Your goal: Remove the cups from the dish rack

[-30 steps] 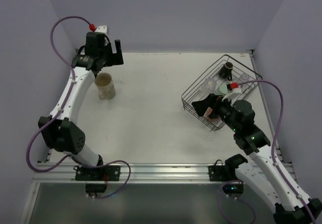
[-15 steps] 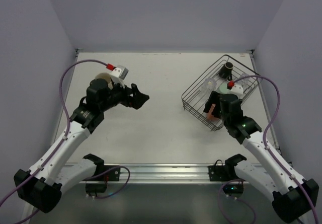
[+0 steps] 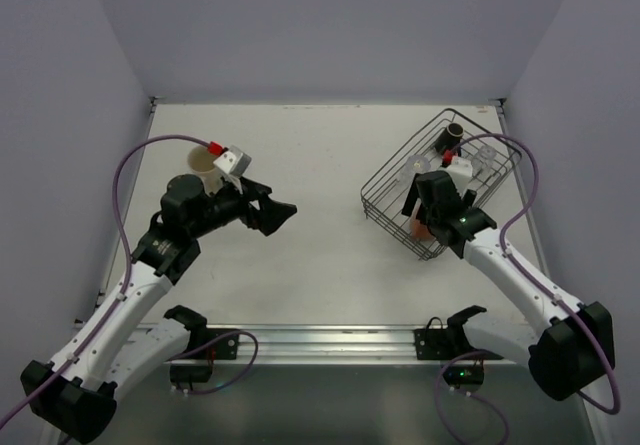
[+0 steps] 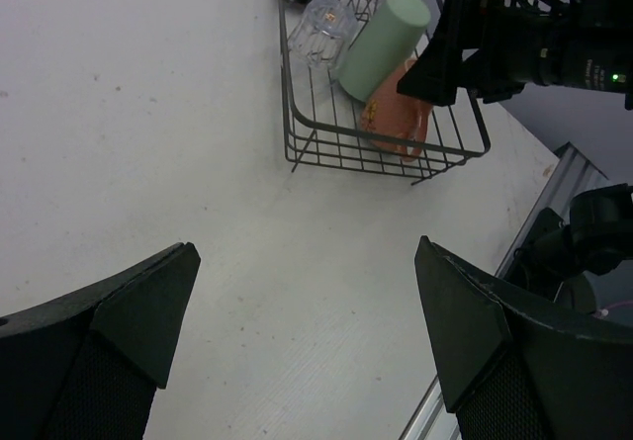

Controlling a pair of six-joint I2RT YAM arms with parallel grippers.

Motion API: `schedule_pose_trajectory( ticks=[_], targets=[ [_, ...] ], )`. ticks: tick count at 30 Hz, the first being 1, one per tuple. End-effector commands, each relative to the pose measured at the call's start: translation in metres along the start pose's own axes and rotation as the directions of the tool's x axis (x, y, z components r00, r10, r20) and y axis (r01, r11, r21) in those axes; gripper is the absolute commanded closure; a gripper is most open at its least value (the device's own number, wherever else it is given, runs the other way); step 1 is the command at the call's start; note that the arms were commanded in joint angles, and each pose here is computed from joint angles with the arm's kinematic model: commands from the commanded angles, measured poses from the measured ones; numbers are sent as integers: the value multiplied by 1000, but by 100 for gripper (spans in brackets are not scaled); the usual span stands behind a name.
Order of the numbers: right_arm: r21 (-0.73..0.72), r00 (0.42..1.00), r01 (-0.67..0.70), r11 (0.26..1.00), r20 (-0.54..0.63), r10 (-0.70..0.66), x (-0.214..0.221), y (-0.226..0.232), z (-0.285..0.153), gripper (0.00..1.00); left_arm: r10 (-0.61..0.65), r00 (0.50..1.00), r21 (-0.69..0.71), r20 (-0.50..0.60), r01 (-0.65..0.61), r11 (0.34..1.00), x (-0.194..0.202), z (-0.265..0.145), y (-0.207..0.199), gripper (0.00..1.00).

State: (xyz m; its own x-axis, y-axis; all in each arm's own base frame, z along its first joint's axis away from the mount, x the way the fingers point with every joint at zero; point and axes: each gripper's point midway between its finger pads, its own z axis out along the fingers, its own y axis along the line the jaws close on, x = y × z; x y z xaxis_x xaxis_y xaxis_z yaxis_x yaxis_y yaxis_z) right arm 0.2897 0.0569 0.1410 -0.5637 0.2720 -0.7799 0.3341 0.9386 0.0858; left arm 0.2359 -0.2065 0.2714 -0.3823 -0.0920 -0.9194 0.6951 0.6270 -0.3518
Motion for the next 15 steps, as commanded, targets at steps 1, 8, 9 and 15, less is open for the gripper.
schedule_pose_trajectory(
  ticks=[1,8,9,15],
  targets=[
    [20,999,-43,999,35,42,-15,8,8,7,51,998,71,30,-53,996,-5,0,-14,0],
    [59,999,-28,998,41,25,-13,9,23,10,47,999,78,18,-48,996,-2,2,-14,0],
    [66,999,-28,997,43,25,-13,8,25,10,48,999,84,16,-49,995,-1,2,-14,0],
    [98,998,-34,995,51,29,-12,0,34,10,39,999,83,7,-40,996,1,5,-13,0]
  ],
)
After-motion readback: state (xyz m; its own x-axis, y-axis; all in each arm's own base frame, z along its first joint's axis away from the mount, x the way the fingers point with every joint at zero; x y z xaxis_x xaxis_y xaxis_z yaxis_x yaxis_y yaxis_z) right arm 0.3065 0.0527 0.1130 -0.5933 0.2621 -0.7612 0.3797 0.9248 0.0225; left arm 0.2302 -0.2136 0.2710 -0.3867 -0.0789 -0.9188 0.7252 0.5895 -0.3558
